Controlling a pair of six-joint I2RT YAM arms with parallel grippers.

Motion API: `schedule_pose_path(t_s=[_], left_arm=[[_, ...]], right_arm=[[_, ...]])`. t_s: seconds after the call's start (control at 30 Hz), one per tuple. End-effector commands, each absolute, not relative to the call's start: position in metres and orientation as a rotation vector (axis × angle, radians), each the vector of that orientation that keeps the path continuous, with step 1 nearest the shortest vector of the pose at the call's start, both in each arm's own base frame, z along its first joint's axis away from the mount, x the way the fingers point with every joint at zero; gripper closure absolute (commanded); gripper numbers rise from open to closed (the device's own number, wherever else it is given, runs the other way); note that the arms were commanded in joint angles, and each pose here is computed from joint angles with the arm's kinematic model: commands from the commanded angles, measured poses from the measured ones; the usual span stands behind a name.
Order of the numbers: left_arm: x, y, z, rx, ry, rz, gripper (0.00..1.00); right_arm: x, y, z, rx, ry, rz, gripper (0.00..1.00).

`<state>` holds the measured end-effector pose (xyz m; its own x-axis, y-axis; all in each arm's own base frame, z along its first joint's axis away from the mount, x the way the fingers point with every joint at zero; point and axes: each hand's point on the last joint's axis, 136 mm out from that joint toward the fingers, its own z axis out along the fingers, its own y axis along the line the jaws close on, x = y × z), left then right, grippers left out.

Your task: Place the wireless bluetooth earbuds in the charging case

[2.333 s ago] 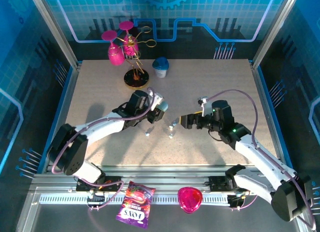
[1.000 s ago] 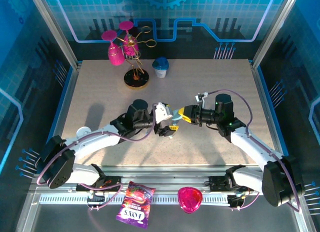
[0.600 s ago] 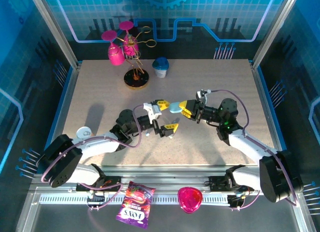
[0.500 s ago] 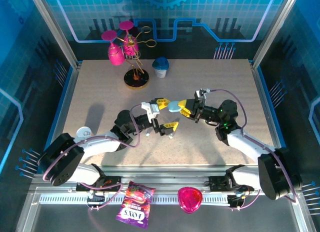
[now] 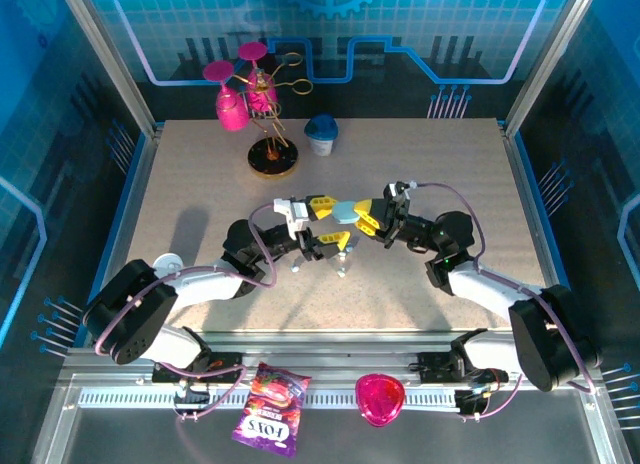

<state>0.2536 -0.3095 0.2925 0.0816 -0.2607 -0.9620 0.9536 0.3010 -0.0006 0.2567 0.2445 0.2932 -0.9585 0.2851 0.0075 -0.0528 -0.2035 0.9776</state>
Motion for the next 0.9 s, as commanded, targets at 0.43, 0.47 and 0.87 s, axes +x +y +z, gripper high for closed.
schedule_pose_path(t_s=[0.43,0.47,0.87], left_arm=[[0.243,-0.312,0.298,0.868,1.054,-1.127,0.45],[0.243,-0.313,0.298,0.867,1.051,-1.131,0.45],[0.242,-0.317,0.301,0.884,1.029,-1.156,0.45]], right_arm=[[0.247,0.246,0.312,0.205,1.756,2.287,0.95],[0.247,0.246,0.313,0.203,1.754,2.288,0.95],[0.240,0.249,0.319,0.170,1.763,2.278,0.95]])
